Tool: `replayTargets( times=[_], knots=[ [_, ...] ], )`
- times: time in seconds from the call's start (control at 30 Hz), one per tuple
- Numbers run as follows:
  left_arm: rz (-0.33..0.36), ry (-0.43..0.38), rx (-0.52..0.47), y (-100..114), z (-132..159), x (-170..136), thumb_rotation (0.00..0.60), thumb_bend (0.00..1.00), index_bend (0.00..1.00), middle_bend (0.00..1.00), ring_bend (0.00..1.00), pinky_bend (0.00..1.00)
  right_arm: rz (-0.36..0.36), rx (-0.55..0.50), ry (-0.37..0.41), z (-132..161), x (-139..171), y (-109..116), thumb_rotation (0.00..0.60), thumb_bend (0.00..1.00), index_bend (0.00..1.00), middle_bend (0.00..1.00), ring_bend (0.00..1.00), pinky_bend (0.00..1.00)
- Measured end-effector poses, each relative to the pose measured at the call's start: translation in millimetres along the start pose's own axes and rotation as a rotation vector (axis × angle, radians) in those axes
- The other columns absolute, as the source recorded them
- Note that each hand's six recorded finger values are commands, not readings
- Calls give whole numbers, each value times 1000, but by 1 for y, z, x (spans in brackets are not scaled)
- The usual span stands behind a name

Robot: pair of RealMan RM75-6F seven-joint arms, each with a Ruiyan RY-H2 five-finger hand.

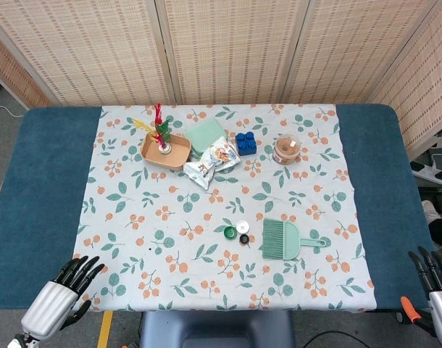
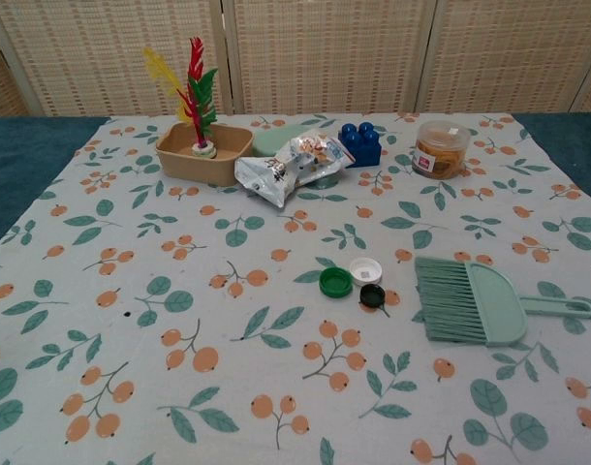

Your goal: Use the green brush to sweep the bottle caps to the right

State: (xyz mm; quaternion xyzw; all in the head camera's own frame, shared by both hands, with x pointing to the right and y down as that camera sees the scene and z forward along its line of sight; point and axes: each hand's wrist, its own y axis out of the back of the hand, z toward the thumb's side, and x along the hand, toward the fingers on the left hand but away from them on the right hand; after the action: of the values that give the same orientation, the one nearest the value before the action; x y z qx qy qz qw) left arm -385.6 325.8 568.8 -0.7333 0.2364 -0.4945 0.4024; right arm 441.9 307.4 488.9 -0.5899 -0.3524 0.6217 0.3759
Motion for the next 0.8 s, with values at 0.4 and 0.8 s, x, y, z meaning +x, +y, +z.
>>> replayTargets(
  times=[0.4, 0.8],
  knots=[
    [-10, -5, -6, -2, 2, 1, 600, 386, 0, 0, 0, 116, 15, -30, 55, 10, -3, -4, 556, 212, 0, 0, 0, 0],
    [-14, -16, -31, 1, 0, 4, 600, 386, 0, 0, 0, 116, 92, 151, 138, 62, -49, -26, 582, 213, 106, 86, 0, 0]
  ],
)
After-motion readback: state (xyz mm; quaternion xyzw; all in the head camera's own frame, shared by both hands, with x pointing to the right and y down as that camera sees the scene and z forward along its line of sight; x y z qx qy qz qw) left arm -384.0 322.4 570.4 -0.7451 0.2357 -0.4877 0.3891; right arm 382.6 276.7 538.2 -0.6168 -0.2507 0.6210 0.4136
